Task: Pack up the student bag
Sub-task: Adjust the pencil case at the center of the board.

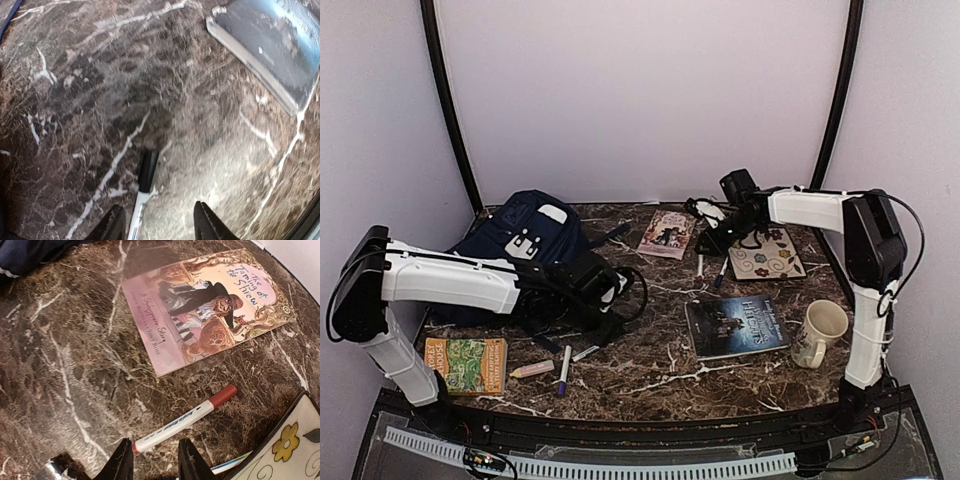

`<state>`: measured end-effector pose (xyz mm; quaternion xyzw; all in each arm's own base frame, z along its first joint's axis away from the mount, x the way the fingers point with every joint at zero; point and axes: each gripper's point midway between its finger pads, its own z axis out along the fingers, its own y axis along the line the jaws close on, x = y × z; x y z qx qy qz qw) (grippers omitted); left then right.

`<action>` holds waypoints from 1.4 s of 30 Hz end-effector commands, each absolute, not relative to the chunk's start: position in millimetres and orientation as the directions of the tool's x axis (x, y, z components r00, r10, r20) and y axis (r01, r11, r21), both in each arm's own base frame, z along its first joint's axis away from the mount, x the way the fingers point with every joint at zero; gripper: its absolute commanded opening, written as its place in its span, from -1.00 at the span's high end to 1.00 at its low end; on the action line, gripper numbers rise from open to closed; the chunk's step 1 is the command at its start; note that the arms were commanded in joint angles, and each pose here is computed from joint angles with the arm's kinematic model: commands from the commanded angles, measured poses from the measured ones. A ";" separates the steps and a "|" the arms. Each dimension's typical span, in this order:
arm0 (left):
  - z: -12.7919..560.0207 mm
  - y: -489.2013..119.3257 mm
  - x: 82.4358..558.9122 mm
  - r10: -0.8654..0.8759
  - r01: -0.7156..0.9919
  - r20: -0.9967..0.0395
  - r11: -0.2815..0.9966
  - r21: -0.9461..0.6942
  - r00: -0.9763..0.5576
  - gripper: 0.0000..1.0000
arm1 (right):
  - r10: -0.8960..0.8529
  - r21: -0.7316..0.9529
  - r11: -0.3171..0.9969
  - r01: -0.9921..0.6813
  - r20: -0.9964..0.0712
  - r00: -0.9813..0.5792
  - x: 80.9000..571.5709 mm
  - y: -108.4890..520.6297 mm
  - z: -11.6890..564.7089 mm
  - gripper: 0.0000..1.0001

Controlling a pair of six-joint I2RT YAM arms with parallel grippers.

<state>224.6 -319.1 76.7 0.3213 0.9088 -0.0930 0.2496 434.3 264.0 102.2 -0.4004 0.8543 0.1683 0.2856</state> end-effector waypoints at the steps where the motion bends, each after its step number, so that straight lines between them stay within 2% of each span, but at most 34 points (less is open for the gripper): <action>1: 95.6 -342.6 269.5 0.430 0.570 -0.608 0.821 -0.044 -0.667 -0.11 | -0.602 0.018 0.687 -0.727 -0.546 -0.583 458.0 265.9 74.1 0.40; 7: 71.2 -363.1 288.2 0.434 0.584 -0.579 0.807 -0.092 -0.691 -0.24 | -0.602 -0.010 0.718 -0.696 -0.512 -0.613 474.0 265.6 58.2 0.36; 12: 38.0 -362.0 287.8 0.470 0.593 -0.511 0.799 -0.102 -0.720 -0.22 | -0.607 -0.020 0.726 -0.687 -0.489 -0.626 475.3 262.3 43.3 0.31; 20: 20.7 -339.3 275.0 0.492 0.581 -0.444 0.810 -0.080 -0.749 -0.14 | -0.607 -0.012 0.741 -0.671 -0.438 -0.663 460.1 251.3 25.7 0.36; 27: 12.7 -307.9 247.0 0.473 0.544 -0.383 0.833 -0.097 -0.793 -0.04 | -0.604 0.013 0.745 -0.667 -0.411 -0.683 439.8 243.9 23.8 0.50; 32: 7.5 -279.6 222.1 0.453 0.514 -0.345 0.851 -0.109 -0.822 0.09 | -0.604 0.042 0.743 -0.668 -0.388 -0.696 422.5 238.9 21.2 0.70; 42: 18.1 -254.0 184.8 0.415 0.486 -0.339 0.859 -0.158 -0.844 0.26 | -0.608 0.114 0.729 -0.675 -0.345 -0.715 388.4 234.2 11.0 0.80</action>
